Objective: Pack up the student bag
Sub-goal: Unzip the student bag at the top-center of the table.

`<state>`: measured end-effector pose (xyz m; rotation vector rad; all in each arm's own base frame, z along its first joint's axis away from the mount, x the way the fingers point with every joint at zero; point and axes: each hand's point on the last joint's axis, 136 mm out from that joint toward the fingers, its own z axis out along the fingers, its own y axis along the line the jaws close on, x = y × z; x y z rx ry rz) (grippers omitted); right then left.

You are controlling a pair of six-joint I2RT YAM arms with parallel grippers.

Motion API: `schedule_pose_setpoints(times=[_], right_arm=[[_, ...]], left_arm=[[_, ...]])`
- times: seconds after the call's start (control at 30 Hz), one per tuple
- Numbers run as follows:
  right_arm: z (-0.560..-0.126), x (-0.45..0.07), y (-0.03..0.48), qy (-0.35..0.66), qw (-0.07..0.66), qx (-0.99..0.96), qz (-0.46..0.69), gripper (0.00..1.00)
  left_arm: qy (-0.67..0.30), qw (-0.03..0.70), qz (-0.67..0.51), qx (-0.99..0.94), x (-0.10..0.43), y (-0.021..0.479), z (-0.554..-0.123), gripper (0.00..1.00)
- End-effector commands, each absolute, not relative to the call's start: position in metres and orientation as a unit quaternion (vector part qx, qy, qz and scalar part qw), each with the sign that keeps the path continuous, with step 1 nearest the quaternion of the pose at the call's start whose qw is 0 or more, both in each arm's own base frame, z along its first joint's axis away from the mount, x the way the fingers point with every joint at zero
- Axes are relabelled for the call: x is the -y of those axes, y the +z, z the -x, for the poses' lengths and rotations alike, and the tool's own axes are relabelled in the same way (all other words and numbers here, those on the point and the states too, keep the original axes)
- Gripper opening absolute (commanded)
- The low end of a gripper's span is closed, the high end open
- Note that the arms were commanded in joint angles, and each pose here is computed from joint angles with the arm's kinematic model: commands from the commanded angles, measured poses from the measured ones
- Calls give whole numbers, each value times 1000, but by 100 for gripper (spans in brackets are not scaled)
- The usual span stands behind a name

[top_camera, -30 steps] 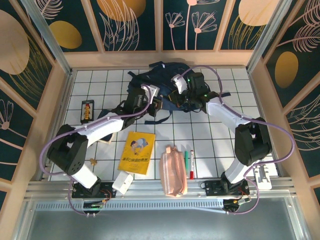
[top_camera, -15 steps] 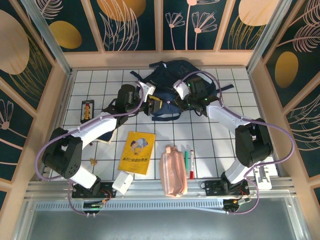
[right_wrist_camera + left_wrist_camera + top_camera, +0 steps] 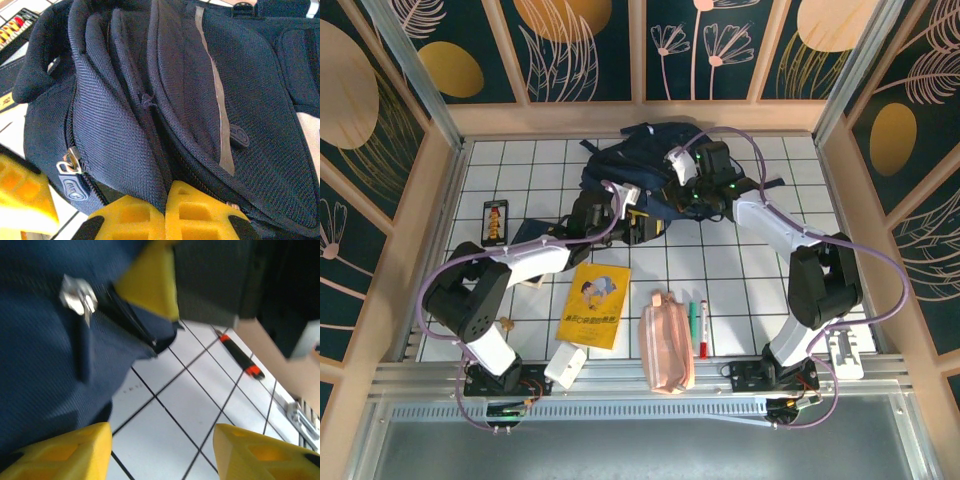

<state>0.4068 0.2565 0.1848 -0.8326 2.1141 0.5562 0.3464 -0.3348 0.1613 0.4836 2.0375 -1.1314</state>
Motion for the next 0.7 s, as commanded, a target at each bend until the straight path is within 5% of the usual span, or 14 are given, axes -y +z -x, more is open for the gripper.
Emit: schedule_pose_setpoints(times=[0.0, 0.5, 0.57, 0.67], right_arm=[[-404, -262, 197, 242, 396, -825, 321, 0], [-398, -271, 196, 251, 383, -826, 327, 0], [-396, -273, 196, 255, 382, -825, 329, 0], [-396, -272, 193, 252, 380, -826, 330, 0]], left_arm=[[-412, 405, -136, -805, 321, 173, -376, 57], [-374, 399, -84, -833, 307, 168, -404, 57], [-382, 396, -90, -830, 310, 170, -404, 47], [-392, 389, -99, -828, 315, 170, -404, 17]])
